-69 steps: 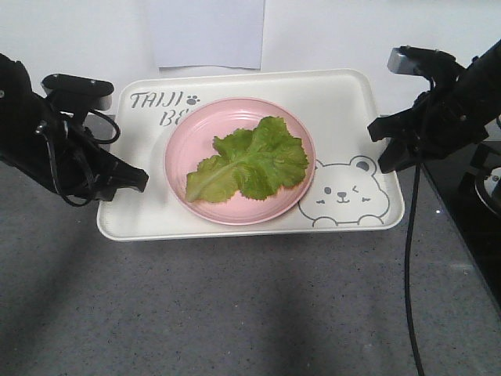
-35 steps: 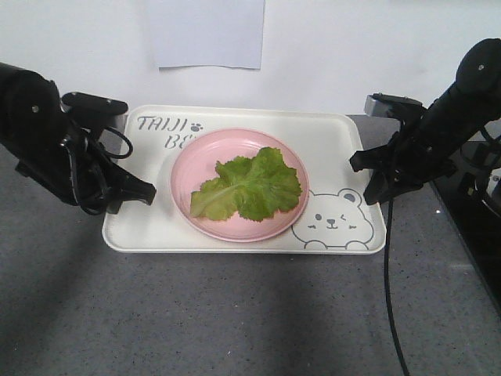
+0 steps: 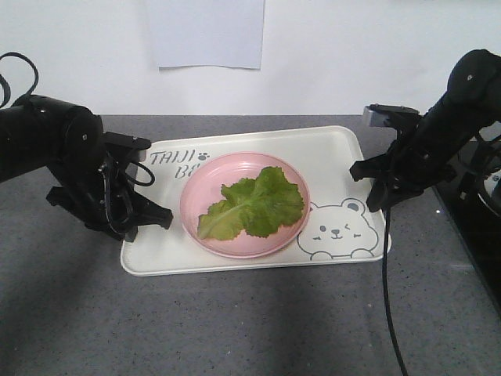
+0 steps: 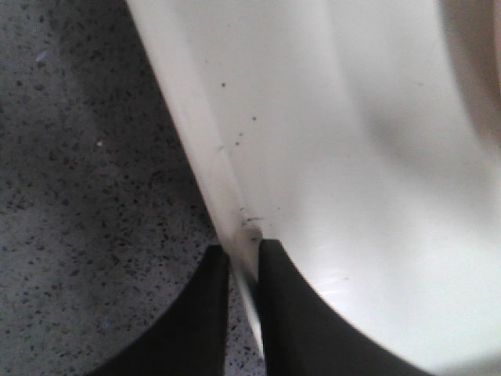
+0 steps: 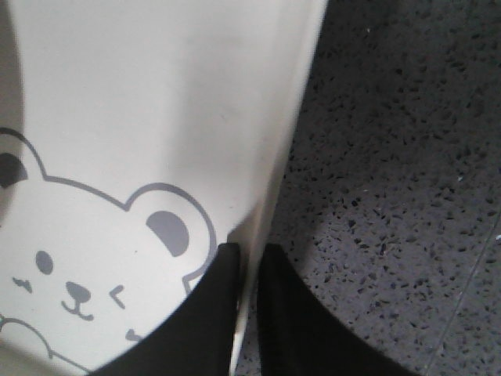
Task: Transfer vegetables to tray and serve
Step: 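Lower the tray onto the countertop with both grippers, then open both grippers and raise them away from the tray edges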
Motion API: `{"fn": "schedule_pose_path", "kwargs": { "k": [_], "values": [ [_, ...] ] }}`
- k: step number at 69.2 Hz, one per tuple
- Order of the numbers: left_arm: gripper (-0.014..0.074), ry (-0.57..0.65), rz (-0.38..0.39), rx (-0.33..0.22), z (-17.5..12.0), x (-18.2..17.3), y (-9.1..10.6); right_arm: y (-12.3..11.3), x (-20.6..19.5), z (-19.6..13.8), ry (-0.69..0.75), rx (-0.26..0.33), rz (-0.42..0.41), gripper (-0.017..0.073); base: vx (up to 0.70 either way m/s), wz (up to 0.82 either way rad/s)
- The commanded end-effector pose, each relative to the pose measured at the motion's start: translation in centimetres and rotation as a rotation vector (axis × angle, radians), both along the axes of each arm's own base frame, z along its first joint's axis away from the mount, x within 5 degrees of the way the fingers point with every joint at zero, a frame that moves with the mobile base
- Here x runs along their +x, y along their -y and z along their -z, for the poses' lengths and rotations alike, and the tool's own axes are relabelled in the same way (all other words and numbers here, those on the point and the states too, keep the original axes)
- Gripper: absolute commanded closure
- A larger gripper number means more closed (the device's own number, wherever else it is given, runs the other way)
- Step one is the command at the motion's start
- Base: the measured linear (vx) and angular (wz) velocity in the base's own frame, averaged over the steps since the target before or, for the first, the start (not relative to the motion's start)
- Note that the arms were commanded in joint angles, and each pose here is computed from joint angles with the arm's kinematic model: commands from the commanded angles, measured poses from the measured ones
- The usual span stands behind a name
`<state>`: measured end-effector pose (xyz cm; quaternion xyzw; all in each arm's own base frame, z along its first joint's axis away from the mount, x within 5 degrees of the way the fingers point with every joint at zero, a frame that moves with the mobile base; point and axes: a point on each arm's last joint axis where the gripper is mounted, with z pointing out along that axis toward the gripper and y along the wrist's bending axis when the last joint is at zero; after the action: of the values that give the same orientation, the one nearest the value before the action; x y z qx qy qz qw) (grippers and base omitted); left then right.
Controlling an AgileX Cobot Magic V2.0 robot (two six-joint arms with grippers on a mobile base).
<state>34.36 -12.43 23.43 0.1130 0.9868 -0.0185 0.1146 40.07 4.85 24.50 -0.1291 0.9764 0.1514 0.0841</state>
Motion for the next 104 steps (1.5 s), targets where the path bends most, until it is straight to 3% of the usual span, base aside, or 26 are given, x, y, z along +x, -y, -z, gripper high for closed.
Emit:
{"fn": "schedule_pose_path", "kwargs": {
  "k": [1,30,53,77,92,104],
  "values": [
    [0.0599,0.114,0.038,-0.080,-2.3,0.2,1.3,-1.5,-0.1,-2.3,0.082,0.079,-0.043,0.0564,0.00,0.00],
    [0.0599,0.091,0.039,-0.069,-1.3,0.5,1.4,-1.5,0.3,-1.1,0.046,0.080,-0.040,0.0544,0.00,0.00],
    [0.0577,0.084,0.040,-0.067,-1.2,0.5,1.4,-1.5,0.2,-1.1,0.035,0.080,-0.046,0.0386,0.00,0.00],
    [0.0423,0.066,0.040,-0.058,-1.3,0.3,1.3,-1.5,0.0,-1.1,0.019,0.083,-0.038,0.0169,0.00,0.00],
    [0.0305,0.056,0.043,-0.047,-1.3,0.1,1.2,-1.5,0.0,-1.1,0.007,0.083,-0.023,0.0157,0.00,0.00],
    [0.0260,0.049,0.048,-0.026,-1.3,0.1,1.0,-1.4,0.0,-1.2,0.002,0.079,0.017,0.0157,0.00,0.00]
  ]
}}
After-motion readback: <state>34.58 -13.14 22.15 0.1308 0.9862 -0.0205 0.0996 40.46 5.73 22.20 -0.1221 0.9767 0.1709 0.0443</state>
